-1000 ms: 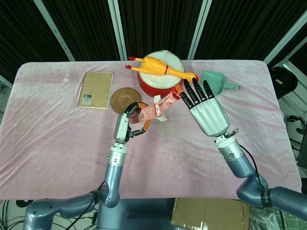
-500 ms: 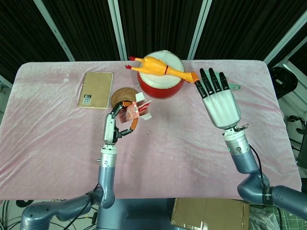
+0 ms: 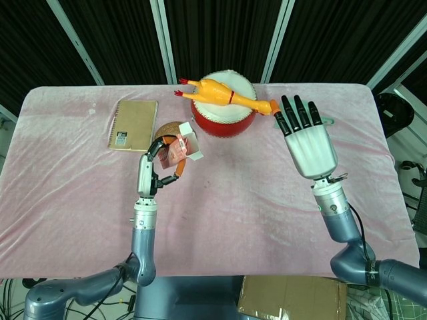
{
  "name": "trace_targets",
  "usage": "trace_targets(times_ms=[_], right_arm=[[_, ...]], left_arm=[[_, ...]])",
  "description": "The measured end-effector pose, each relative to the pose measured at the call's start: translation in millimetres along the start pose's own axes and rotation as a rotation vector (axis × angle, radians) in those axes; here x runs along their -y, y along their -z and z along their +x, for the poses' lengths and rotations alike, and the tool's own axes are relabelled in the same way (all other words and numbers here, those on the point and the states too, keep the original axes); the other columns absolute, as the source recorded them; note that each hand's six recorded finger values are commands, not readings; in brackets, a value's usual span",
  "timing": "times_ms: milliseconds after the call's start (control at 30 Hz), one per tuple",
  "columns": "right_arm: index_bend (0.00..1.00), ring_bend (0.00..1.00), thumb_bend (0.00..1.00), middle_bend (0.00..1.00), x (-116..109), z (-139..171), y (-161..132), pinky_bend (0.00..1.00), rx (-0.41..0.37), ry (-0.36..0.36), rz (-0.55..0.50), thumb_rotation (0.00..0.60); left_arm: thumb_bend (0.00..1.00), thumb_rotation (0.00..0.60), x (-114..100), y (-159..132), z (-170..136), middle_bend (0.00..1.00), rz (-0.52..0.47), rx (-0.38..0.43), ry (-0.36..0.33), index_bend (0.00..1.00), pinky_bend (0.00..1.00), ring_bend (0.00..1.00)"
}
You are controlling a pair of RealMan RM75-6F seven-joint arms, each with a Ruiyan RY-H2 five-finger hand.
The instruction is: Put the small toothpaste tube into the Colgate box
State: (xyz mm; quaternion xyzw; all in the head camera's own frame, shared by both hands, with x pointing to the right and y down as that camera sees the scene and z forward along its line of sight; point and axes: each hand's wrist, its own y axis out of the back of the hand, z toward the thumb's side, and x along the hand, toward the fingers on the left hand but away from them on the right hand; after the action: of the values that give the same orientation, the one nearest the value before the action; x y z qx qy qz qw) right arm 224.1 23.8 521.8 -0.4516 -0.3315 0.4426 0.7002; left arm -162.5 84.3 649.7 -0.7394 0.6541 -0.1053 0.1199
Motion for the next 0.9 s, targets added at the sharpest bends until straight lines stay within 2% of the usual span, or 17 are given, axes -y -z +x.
trace_targets(times_ms=[133, 200, 367, 533, 667, 767, 900], right_arm=[[0.09, 0.14, 0.22, 0.13, 0.0, 0.9, 1.2, 0.26, 0.002, -0.005, -0.002, 0.6], [0.09, 0.14, 0.22, 0.13, 1.3, 2.8, 3.4, 0.26, 0.006, -0.016, -0.002, 0.6], [0.09, 0.14, 0.22, 0.13, 3.3, 7.1, 6.5, 0.26, 0.011, -0.033, -0.007, 0.6], [0.09, 0.14, 0.23, 0.13, 6.1, 13.0, 9.4, 0.26, 0.019, -0.049, -0.019, 0.6], [0.09, 0.14, 0.23, 0.13, 9.5, 19.2, 11.6, 0.25, 0.029, -0.066, -0.036, 0.6], [0.09, 0.14, 0.23, 0.13, 10.9, 24.2, 12.4, 0.25, 0.035, -0.077, -0.047, 0.6], [0.09, 0.14, 0.22, 0.13, 12.7, 30.4, 13.1, 0.25, 0.042, -0.094, -0.066, 0.6]], left_arm=[[0.45, 0.6, -2.2, 4.2, -1.1, 0.31, 0.034, -0.008, 0.025, 0.36, 0.39, 0.22], [0.44, 0.6, -4.2, 10.4, -4.2, 0.31, 0.082, -0.016, 0.055, 0.36, 0.39, 0.22], [0.44, 0.6, -19.7, 29.3, -12.6, 0.3, 0.28, -0.02, 0.17, 0.36, 0.38, 0.22], [0.43, 0.6, -39.5, 45.5, -18.1, 0.3, 0.468, -0.033, 0.257, 0.36, 0.37, 0.22], [0.42, 0.6, -63.6, 64.5, -28.8, 0.3, 0.636, -0.083, 0.33, 0.36, 0.37, 0.22], [0.4, 0.6, -78.9, 79.5, -39.4, 0.3, 0.721, -0.153, 0.38, 0.36, 0.37, 0.22], [0.38, 0.6, -89.1, 94.6, -51.8, 0.3, 0.799, -0.236, 0.44, 0.36, 0.36, 0.22]])
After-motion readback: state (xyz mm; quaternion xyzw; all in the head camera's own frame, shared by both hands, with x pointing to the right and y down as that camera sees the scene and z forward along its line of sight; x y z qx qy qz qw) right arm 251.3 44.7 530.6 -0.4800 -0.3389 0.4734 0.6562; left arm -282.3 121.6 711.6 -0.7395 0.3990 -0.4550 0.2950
